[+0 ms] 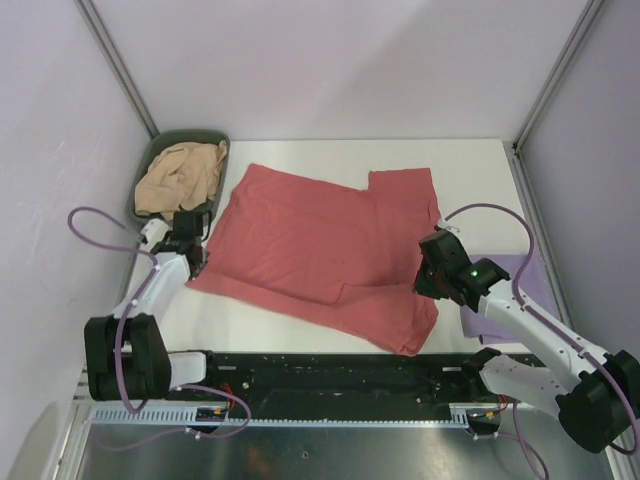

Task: Fold and stack the t-shirts
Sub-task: Grap the side of the flattened tshirt closest away from the robot with both arms, then fold the flattened tshirt in 1/3 of the way

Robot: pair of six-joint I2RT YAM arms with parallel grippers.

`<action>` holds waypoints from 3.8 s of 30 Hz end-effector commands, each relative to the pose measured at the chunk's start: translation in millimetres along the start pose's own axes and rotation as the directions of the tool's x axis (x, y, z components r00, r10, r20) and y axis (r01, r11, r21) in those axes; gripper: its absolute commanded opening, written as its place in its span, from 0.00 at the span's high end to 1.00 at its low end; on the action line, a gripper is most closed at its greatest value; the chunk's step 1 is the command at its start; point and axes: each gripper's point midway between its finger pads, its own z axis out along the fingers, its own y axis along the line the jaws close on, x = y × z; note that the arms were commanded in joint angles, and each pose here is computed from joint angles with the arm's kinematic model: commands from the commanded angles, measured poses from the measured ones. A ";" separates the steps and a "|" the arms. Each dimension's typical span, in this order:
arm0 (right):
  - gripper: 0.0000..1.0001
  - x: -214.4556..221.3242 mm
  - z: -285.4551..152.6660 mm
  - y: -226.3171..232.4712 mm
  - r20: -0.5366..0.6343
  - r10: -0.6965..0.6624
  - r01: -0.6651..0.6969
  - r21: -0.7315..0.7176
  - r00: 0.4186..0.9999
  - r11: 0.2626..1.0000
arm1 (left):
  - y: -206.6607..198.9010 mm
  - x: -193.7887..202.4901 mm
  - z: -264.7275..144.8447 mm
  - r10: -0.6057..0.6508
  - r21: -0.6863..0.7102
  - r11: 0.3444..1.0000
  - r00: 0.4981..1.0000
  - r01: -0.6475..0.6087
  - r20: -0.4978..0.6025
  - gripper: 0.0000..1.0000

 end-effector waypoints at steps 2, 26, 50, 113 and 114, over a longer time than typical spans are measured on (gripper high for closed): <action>1.00 -33.3 -12.7 9.5 0.140 0.051 -0.049 -0.019 0.989 0.999 | -37.0 -23.9 -3.7 0.086 0.042 0.995 0.995 -0.089 0.056 1.00; 1.00 -110.2 7.6 -4.4 0.250 -0.007 -0.028 0.139 0.968 0.990 | -107.1 1.3 15.5 0.272 0.090 0.959 0.962 -0.270 -0.011 1.00; 1.00 -99.9 11.7 -12.3 0.244 0.001 -0.034 0.131 0.970 0.991 | -126.0 -12.0 20.8 0.309 0.086 0.947 0.951 -0.310 0.021 1.00; 0.58 28.3 21.0 -38.1 -0.080 0.160 -0.154 0.079 0.984 0.985 | -84.5 59.3 -27.9 0.288 0.387 0.899 0.942 -0.205 -0.170 0.42; 0.58 33.2 21.0 -39.3 -0.085 0.166 -0.160 0.080 0.982 0.984 | -84.0 60.2 -27.6 0.290 0.387 0.899 0.941 -0.205 -0.173 0.42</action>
